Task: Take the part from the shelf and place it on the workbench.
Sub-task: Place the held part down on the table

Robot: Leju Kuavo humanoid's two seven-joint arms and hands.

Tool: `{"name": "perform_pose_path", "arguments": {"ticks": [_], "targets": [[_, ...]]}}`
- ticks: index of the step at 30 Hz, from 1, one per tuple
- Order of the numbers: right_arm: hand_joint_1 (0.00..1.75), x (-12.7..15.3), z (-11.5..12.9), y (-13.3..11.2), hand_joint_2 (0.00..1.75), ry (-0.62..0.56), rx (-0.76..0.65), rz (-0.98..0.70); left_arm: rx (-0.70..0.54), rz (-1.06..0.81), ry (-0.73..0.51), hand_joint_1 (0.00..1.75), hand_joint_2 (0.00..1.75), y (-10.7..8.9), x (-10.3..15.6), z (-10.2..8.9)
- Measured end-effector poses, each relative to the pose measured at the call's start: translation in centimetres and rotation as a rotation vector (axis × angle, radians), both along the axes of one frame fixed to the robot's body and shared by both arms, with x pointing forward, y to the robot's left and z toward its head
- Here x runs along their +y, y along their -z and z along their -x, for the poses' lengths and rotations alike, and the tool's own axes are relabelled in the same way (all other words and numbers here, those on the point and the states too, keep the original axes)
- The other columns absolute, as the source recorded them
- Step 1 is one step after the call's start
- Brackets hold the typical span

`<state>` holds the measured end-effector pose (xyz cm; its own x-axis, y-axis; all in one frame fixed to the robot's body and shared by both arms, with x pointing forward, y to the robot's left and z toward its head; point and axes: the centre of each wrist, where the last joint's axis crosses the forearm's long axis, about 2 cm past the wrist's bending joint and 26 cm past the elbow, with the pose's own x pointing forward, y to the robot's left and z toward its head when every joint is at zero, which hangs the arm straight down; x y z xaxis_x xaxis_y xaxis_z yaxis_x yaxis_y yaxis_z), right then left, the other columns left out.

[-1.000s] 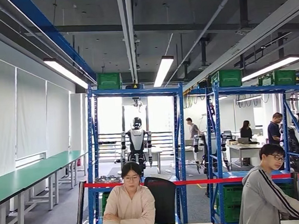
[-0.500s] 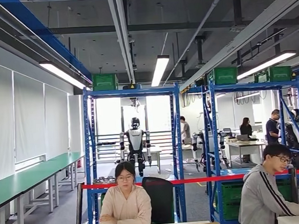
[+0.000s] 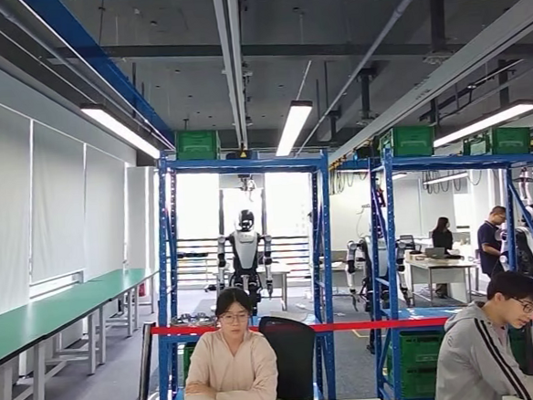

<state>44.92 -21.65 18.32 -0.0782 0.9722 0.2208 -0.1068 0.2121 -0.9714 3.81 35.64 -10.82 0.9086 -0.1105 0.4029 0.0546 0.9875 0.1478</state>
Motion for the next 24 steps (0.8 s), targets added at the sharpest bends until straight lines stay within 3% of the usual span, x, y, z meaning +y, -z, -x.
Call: {"name": "perform_pose_path", "arguments": {"ticks": [3,10,16,20,24], "targets": [[0.0,0.0,0.1,0.2,0.0,-0.033,-0.007,-0.006,-0.01,0.0,0.006,0.0,0.0,0.0,0.0,0.0],[0.0,0.3,0.4,0.5,0.0,-0.179,-0.036,-0.088,-0.016,-0.007,0.008,0.0,0.0,0.0,0.0,0.3],[0.0,0.4,1.0,0.7,0.0,-0.323,-0.077,-0.275,-0.01,-0.014,0.01,0.0,0.0,0.0,0.2,0.6],[0.0,0.0,1.6,0.6,0.0,-0.437,-0.091,-0.575,-0.006,-0.015,0.014,0.0,0.0,0.0,0.3,0.7],[0.0,-1.2,3.0,0.0,0.0,-0.633,-0.123,-1.081,-0.007,-0.002,0.028,0.0,0.0,0.1,0.3,0.9]]}}
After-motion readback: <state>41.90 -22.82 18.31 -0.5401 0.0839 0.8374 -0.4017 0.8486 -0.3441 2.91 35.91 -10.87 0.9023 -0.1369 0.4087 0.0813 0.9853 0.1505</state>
